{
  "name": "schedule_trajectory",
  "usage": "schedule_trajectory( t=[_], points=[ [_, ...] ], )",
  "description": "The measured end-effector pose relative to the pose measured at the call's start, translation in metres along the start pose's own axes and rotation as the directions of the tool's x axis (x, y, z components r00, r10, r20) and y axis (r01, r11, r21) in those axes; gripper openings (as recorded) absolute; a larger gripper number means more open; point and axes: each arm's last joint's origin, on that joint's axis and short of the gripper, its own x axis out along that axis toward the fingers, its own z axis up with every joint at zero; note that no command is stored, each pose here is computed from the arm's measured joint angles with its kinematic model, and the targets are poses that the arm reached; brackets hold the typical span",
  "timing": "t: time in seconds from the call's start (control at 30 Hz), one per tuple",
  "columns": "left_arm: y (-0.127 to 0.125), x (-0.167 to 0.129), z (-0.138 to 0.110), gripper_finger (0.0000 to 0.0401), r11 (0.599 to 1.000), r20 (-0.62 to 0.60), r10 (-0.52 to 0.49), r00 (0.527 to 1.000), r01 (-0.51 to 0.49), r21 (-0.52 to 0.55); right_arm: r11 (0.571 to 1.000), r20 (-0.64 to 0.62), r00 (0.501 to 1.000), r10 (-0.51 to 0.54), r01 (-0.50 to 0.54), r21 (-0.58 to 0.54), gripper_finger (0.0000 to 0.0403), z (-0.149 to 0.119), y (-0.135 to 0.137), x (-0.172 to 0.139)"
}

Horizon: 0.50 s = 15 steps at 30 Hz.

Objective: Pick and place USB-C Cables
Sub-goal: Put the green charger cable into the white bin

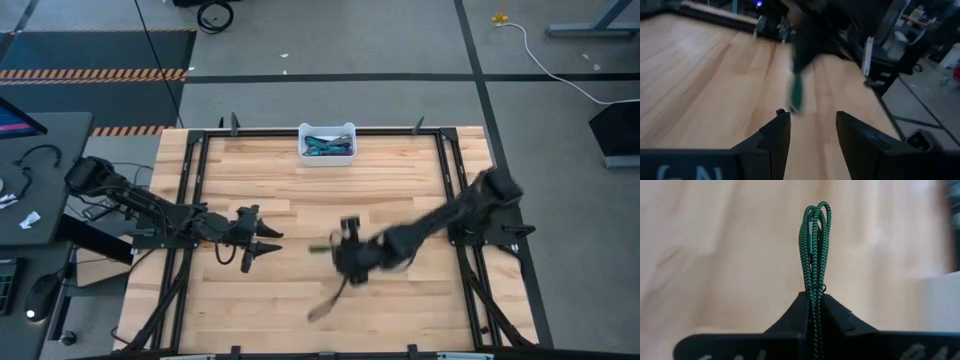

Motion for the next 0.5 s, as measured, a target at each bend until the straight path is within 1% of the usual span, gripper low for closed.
schedule_trajectory(
  t=[0.1, 0.2, 0.3, 0.4, 0.5],
  points=[
    [-0.001, -0.004, 0.004, 0.0165, 1.0, 0.027, 0.001, 1.0, -0.001, 0.03, 0.999, 0.069, 0.997, -0.041, 0.041, 0.004, 0.0028, 0.006, -0.063, -0.018],
    [0.0, -0.006, 0.007, 0.0164, 0.996, 0.055, 0.021, 0.998, -0.026, 0.087, 0.998, 0.095, 0.994, -0.056, 0.052, 0.041, 0.0028, -0.003, -0.134, -0.017],
    [0.004, -0.006, 0.011, 0.0165, 0.988, 0.083, 0.066, 0.994, -0.077, 0.133, 0.995, 0.11, 0.991, -0.07, 0.062, 0.082, 0.0028, -0.025, -0.2, -0.006],
    [0.012, -0.005, 0.017, 0.0164, 0.978, 0.123, 0.111, 0.986, -0.13, 0.16, 0.991, 0.159, 0.984, -0.078, 0.059, 0.121, 0.0028, -0.052, -0.257, 0.011],
    [0.024, -0.003, 0.024, 0.0164, 0.966, 0.173, 0.164, 0.971, -0.194, 0.172, 0.983, 0.203, 0.976, -0.077, 0.04, 0.179, 0.0028, -0.083, -0.301, 0.033]
  ],
)
